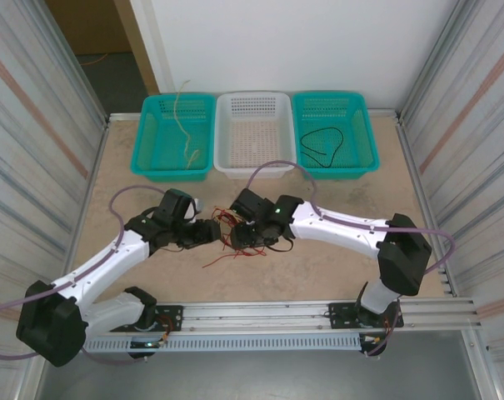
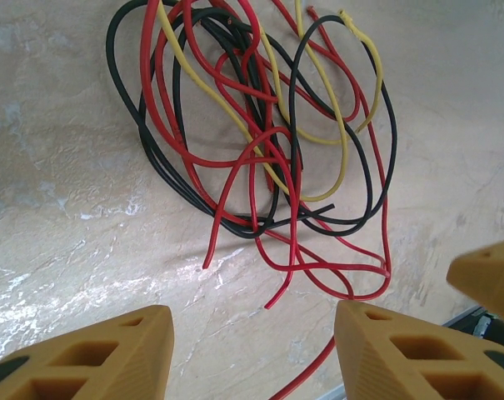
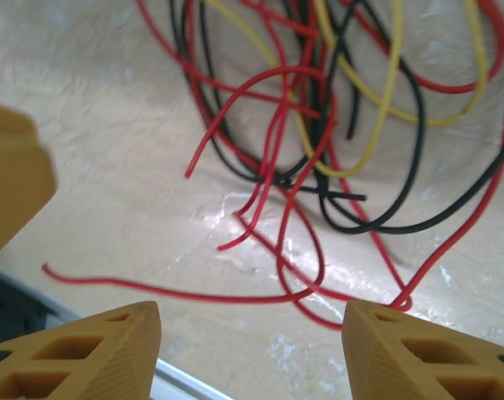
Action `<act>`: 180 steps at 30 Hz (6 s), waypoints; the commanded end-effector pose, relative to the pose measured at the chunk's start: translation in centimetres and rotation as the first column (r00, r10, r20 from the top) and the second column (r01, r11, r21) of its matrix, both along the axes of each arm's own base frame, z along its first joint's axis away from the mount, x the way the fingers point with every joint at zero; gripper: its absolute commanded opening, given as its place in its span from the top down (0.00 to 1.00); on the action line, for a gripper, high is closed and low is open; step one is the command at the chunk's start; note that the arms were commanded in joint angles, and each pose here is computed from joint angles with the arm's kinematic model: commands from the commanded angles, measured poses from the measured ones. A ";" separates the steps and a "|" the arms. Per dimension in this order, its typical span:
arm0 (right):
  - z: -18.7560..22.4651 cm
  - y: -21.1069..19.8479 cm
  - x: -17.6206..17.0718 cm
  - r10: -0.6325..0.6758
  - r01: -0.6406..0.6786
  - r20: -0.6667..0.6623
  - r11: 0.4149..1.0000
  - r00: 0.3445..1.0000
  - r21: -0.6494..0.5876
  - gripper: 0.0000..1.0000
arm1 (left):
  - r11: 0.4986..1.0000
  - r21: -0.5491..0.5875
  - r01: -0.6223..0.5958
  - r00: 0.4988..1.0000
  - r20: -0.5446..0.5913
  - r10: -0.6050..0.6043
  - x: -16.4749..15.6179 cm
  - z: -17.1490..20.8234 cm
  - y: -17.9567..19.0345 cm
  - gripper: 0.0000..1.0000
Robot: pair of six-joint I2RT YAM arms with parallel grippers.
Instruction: Untangle the cables
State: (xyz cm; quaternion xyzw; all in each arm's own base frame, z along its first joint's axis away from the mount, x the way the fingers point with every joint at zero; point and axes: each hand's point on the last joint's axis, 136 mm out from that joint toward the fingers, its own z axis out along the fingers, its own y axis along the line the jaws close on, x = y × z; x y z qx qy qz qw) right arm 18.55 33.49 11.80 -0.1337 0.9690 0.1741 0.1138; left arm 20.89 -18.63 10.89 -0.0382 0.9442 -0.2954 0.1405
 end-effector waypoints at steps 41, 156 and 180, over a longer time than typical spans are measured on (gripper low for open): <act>19.1 -1.1 3.9 -0.013 -0.174 0.436 0.905 0.900 0.387 1.00 | 0.950 -0.308 0.056 0.980 0.199 0.007 5.3 5.4 -6.0 0.34; 32.9 -10.6 9.3 -0.344 -0.145 0.552 0.738 0.759 0.659 1.00 | 0.851 0.202 0.485 0.322 0.863 -0.389 4.6 25.7 -13.7 0.14; 32.8 -7.9 10.4 -0.339 -0.180 0.555 0.711 0.760 0.680 1.00 | 0.859 0.157 0.486 0.337 0.874 -0.351 6.1 23.4 -15.3 0.45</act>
